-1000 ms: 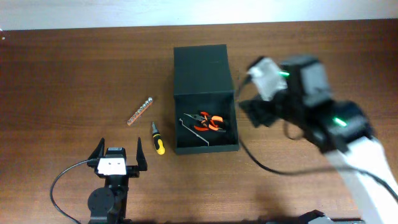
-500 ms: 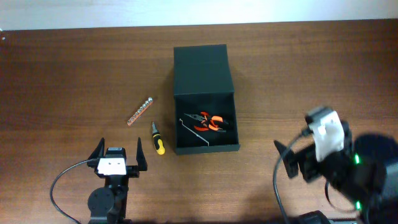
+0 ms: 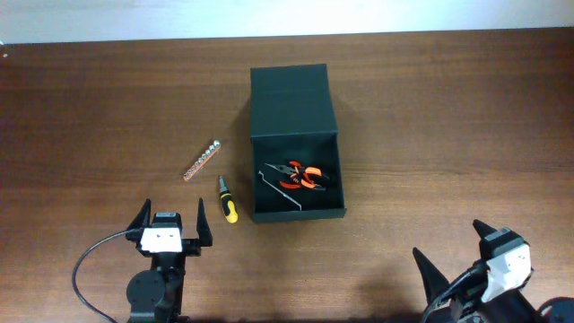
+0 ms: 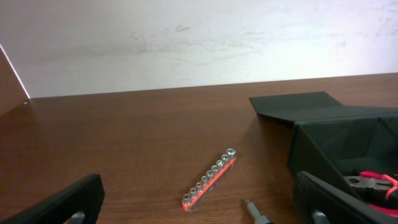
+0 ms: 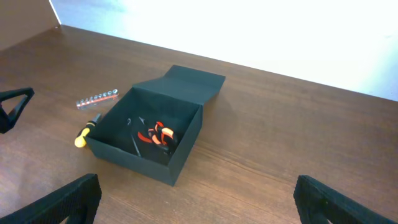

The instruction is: Pack container

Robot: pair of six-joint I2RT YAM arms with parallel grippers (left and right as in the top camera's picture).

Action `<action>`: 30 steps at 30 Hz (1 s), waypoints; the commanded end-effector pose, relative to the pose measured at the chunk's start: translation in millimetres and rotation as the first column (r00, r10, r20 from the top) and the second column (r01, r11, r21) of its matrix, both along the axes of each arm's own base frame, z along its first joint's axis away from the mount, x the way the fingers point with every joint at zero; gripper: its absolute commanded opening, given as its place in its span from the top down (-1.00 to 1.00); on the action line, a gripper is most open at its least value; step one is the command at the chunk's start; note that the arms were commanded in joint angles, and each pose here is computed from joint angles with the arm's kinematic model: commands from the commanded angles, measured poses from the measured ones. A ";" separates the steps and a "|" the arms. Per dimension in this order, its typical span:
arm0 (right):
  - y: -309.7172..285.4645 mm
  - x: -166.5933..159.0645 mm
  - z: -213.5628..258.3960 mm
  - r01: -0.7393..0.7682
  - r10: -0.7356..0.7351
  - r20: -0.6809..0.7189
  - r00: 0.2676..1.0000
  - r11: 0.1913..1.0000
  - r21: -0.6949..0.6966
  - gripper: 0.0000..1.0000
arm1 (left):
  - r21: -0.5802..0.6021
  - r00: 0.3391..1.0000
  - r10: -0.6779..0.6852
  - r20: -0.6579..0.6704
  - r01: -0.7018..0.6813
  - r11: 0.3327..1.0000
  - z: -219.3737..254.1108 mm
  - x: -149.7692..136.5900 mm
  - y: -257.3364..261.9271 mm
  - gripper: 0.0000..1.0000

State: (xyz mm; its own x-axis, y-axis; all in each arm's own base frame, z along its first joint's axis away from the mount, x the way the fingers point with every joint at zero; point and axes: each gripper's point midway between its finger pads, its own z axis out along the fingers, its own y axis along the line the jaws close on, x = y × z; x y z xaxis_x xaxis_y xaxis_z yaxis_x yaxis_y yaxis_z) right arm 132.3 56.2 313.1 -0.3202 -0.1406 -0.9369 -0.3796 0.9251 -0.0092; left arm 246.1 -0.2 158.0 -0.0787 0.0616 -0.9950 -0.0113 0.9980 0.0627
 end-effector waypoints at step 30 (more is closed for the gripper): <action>-2.2 -2.7 -14.9 0.014 -0.015 -0.059 0.998 1.000 -0.005 -0.98 | -0.003 1.000 -0.010 0.002 0.010 1.000 -0.7 -0.1 -1.9 -0.99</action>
